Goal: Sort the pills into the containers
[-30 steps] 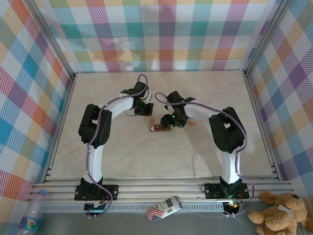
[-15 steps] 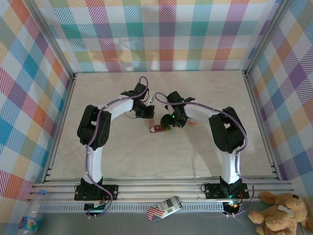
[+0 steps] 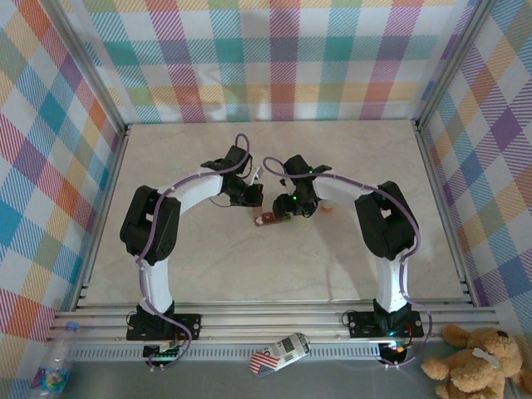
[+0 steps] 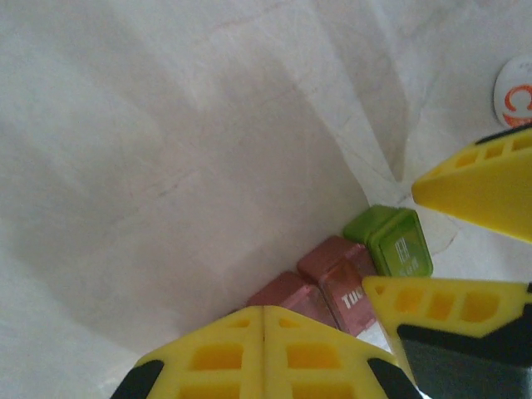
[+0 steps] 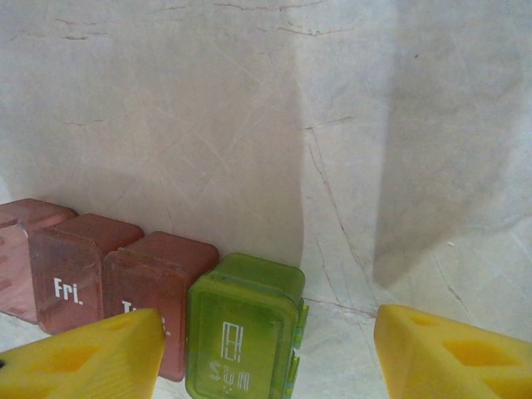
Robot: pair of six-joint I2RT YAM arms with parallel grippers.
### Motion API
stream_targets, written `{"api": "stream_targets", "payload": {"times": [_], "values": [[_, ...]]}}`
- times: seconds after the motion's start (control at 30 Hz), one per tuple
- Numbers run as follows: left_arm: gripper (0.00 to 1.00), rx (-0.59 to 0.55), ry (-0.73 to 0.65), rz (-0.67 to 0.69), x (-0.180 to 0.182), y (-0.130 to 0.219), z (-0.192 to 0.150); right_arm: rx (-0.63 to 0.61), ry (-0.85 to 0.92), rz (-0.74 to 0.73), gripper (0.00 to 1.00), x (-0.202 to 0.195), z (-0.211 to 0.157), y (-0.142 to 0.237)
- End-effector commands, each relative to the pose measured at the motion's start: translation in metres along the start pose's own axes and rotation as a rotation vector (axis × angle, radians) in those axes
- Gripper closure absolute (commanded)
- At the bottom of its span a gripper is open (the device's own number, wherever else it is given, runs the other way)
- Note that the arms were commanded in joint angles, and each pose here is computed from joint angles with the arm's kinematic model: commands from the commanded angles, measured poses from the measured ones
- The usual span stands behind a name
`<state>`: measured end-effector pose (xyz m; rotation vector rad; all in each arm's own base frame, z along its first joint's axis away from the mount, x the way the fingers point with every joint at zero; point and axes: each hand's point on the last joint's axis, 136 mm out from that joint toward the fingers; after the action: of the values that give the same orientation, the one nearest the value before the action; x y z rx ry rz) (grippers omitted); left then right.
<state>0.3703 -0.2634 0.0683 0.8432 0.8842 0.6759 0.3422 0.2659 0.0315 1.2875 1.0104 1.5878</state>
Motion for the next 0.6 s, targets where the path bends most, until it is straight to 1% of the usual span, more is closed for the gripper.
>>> {"api": "stream_targets", "payload": {"times": [0.0, 0.3, 0.57], "values": [[1.0, -0.019, -0.015, -0.043, -0.019, 0.006, -0.002, 0.042, -0.023, -0.076, 0.33, -0.016, -0.009, -0.017], [1.0, -0.012, -0.021, -0.045, -0.03, 0.006, -0.017, 0.045, -0.022, -0.079, 0.33, -0.016, -0.01, -0.017], [1.0, 0.013, -0.012, -0.015, -0.026, 0.0, -0.033, 0.045, -0.02, -0.08, 0.33, -0.015, -0.009, -0.017]]}}
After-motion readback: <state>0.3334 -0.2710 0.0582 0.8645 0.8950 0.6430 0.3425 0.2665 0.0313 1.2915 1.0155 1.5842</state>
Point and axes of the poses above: each hand's point on the last joint's axis, 136 mm out from that joint toward the fingers, its own y axis back along the fingers, its own x axis along the line the jaws close on, z = x × y, and after that the axes turned 11 degrees about -y, right-handed
